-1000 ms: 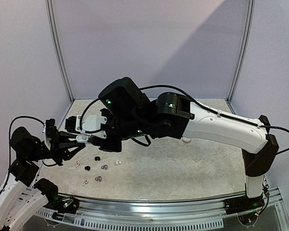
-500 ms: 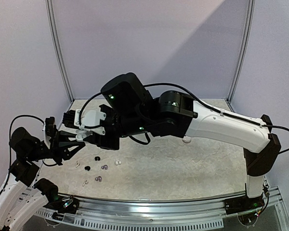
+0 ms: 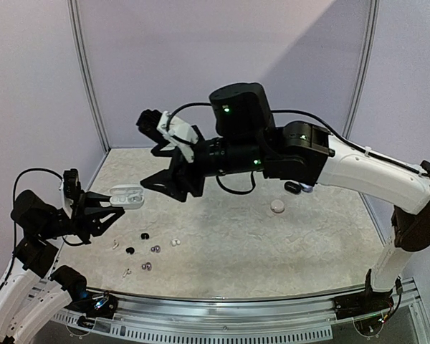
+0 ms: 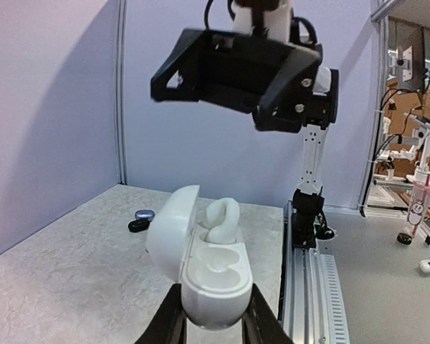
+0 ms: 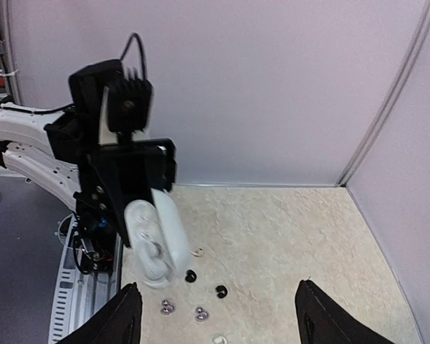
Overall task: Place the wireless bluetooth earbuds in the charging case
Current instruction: Insert the left earbud into the right side groove of the charging case, then pass from the left arm to the right
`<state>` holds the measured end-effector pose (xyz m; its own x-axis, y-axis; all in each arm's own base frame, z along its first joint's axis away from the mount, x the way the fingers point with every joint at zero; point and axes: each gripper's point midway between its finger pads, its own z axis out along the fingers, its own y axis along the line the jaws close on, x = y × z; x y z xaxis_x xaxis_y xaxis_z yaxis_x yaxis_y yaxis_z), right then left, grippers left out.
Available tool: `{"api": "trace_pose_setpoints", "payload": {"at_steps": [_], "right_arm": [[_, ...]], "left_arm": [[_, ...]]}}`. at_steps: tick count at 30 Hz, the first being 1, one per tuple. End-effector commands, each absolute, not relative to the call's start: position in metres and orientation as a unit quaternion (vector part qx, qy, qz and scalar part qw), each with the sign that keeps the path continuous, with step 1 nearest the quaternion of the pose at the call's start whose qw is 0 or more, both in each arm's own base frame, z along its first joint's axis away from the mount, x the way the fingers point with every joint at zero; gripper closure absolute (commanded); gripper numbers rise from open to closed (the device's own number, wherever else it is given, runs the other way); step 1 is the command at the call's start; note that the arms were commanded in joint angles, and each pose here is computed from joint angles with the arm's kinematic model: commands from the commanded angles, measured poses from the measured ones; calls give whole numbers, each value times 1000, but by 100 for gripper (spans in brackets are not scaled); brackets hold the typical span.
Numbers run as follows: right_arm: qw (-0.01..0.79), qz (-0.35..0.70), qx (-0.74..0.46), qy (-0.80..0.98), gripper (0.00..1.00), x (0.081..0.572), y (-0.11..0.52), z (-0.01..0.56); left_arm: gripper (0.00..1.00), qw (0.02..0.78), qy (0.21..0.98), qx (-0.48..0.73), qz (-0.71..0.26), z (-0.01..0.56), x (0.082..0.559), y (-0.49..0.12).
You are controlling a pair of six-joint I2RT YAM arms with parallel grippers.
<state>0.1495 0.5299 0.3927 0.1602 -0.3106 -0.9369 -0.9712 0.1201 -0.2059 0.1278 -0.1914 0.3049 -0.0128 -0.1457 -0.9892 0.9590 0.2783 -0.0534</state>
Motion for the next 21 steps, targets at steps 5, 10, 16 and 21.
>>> {"api": "trace_pose_setpoints", "payload": {"at_steps": [5,10,16,21], "right_arm": [[475,467,-479,572,25,157,525,396],[453,519,-477,545,36,147,543,393],[426,560,-476,528,40,138,560,388],[415,570,-483,520,37,131,571,382]], "left_arm": [[100,627,498,340,-493,351,119,-182],[100,634,496,319,-500,363,120,-178],[100,643,492,301,-505,374,121,-174],[100,649,487,293,-506,380,120,-171]]}}
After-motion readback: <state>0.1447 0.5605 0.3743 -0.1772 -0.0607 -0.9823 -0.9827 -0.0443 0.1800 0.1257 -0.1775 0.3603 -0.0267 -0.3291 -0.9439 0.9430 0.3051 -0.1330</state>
